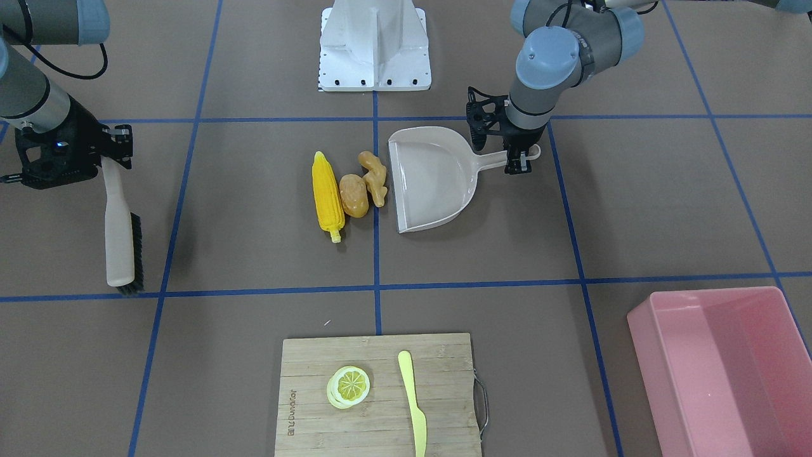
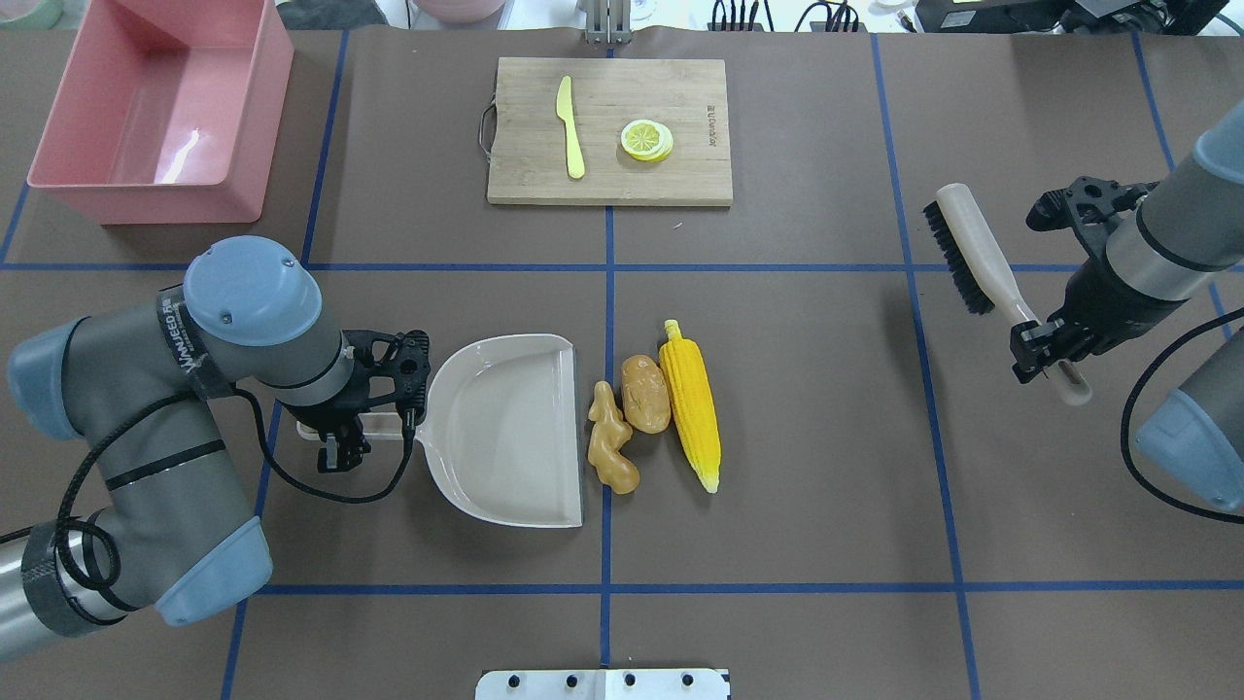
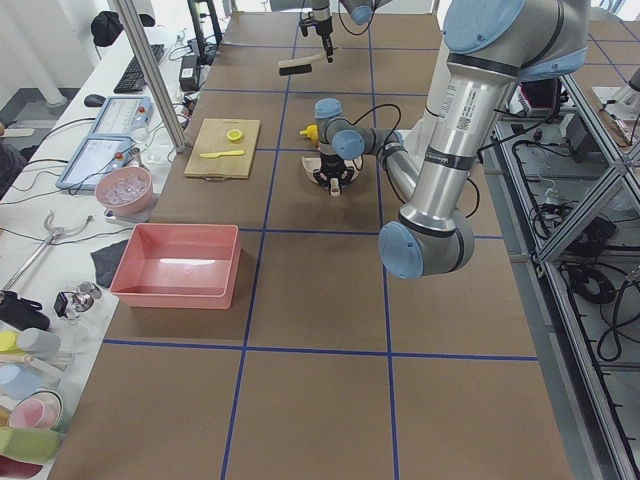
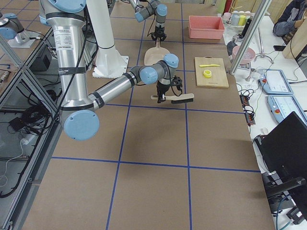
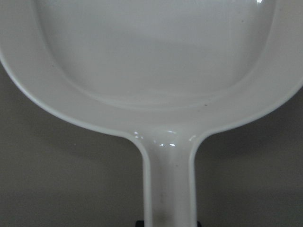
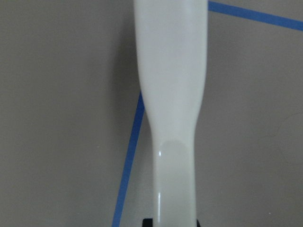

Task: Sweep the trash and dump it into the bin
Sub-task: 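Lift the white-handled brush with the right gripper, then carry the brush with the right gripper beside the corn cob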

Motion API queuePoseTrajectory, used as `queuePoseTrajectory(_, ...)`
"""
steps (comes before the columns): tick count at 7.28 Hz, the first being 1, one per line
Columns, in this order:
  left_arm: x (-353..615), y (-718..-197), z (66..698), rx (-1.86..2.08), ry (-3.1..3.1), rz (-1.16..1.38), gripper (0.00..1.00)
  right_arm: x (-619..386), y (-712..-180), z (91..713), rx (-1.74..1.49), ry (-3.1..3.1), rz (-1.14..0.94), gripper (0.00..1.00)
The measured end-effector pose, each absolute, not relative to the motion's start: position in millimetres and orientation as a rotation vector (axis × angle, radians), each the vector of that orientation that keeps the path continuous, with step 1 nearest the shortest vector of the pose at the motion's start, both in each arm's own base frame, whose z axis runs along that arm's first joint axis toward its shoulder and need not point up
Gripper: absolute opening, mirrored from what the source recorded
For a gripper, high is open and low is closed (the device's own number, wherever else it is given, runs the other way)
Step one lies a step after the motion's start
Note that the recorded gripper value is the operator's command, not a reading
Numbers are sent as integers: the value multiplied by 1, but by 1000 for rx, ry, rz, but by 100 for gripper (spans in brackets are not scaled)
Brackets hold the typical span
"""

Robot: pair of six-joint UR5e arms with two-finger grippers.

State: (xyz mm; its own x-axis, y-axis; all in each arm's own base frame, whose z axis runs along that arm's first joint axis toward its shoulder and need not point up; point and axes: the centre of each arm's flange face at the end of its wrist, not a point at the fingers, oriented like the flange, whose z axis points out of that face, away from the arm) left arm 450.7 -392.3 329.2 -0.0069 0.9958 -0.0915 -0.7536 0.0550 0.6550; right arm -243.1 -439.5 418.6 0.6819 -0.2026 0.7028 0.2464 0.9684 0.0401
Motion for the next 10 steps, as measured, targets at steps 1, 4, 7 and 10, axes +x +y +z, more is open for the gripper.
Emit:
queuePoseTrajectory(1, 451, -393, 328, 491, 629, 1470, 0, -242, -441, 419, -60, -782, -248, 0)
queuePoseTrajectory(4, 451, -394, 325, 497, 630, 1468, 0, -254, -454, 413, -51, -798, -280, 0)
queuePoseTrajectory(7, 451, -394, 326, 493, 629, 1468, 0, -266, -468, 402, -40, -804, -328, 0)
queuePoseTrajectory(10, 451, -394, 326, 492, 628, 1468, 0, -276, -485, 363, 25, -807, -311, 0)
